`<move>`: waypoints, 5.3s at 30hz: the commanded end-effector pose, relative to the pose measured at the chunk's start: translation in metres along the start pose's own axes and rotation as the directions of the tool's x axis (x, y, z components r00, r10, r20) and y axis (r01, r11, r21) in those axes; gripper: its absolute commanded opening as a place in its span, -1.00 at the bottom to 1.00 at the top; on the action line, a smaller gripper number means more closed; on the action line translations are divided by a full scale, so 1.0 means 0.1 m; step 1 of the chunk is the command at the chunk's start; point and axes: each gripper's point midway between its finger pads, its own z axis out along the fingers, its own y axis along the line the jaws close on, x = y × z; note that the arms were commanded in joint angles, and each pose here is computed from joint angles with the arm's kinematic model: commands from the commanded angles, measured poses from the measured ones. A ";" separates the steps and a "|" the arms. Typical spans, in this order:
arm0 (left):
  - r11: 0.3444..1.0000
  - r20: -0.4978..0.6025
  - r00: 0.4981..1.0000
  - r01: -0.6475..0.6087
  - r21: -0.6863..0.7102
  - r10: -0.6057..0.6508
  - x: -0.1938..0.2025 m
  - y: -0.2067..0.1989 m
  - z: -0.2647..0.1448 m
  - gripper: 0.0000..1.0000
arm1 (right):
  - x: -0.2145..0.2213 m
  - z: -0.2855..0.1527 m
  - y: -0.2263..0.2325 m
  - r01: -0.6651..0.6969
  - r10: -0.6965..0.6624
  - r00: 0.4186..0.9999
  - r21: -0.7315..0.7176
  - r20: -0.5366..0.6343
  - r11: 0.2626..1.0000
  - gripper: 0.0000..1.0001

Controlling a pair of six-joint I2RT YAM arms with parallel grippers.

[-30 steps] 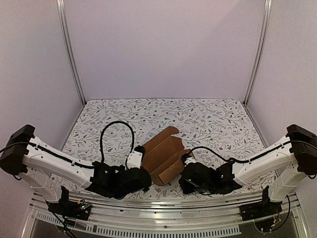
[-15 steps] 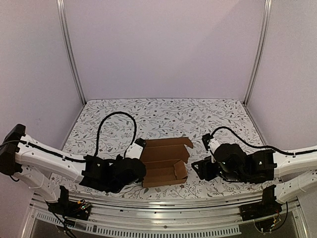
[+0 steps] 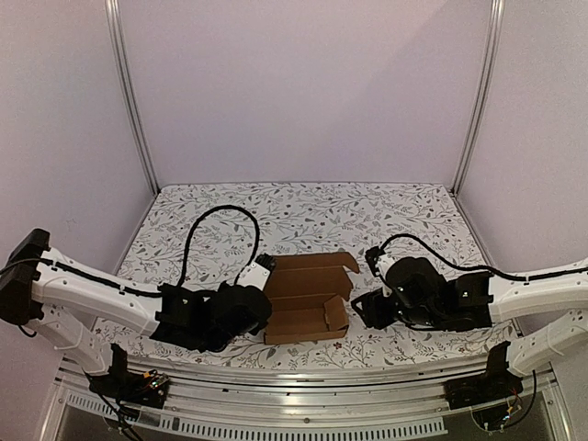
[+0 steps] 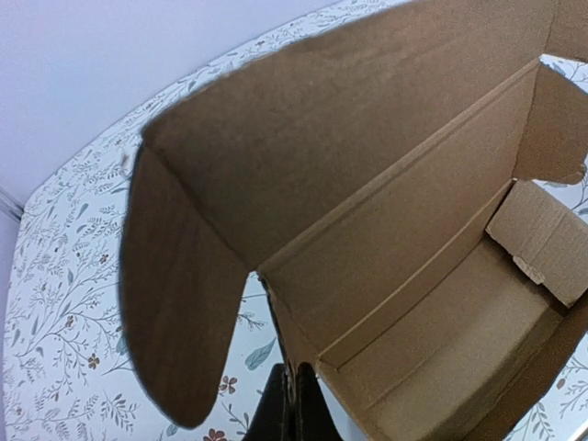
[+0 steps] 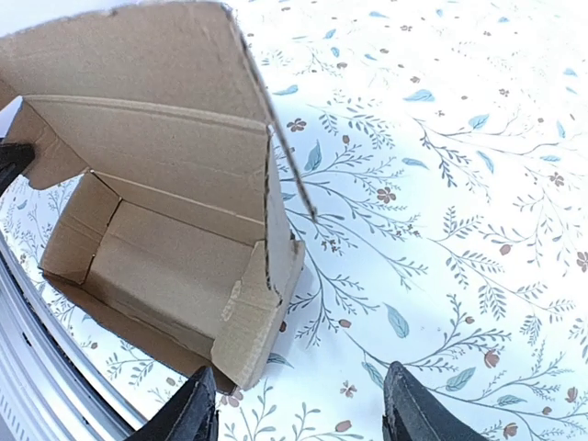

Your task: Fold the paper box

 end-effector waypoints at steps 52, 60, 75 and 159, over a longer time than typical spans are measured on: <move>0.894 -0.143 0.898 0.433 0.113 -0.417 0.22 -0.41 0.25 -1.00 | -0.02 0.40 0.53 -0.022 -0.012 0.964 0.125 0.264 0.992 -1.00; 0.915 -0.164 0.913 0.391 0.093 -0.374 0.45 -0.47 0.18 -1.00 | 0.13 0.33 0.58 0.003 -0.047 0.957 0.153 0.285 0.988 -1.00; 0.941 -0.099 0.938 0.336 0.036 -0.332 0.70 -0.58 -0.08 -1.00 | 0.29 0.23 0.60 -0.028 -0.014 0.957 0.139 0.290 0.990 -0.92; 0.954 0.384 0.911 0.233 -0.187 -0.147 0.52 -0.88 -0.54 0.41 | 0.06 1.00 0.64 -0.006 0.002 1.000 0.144 0.025 0.990 -1.00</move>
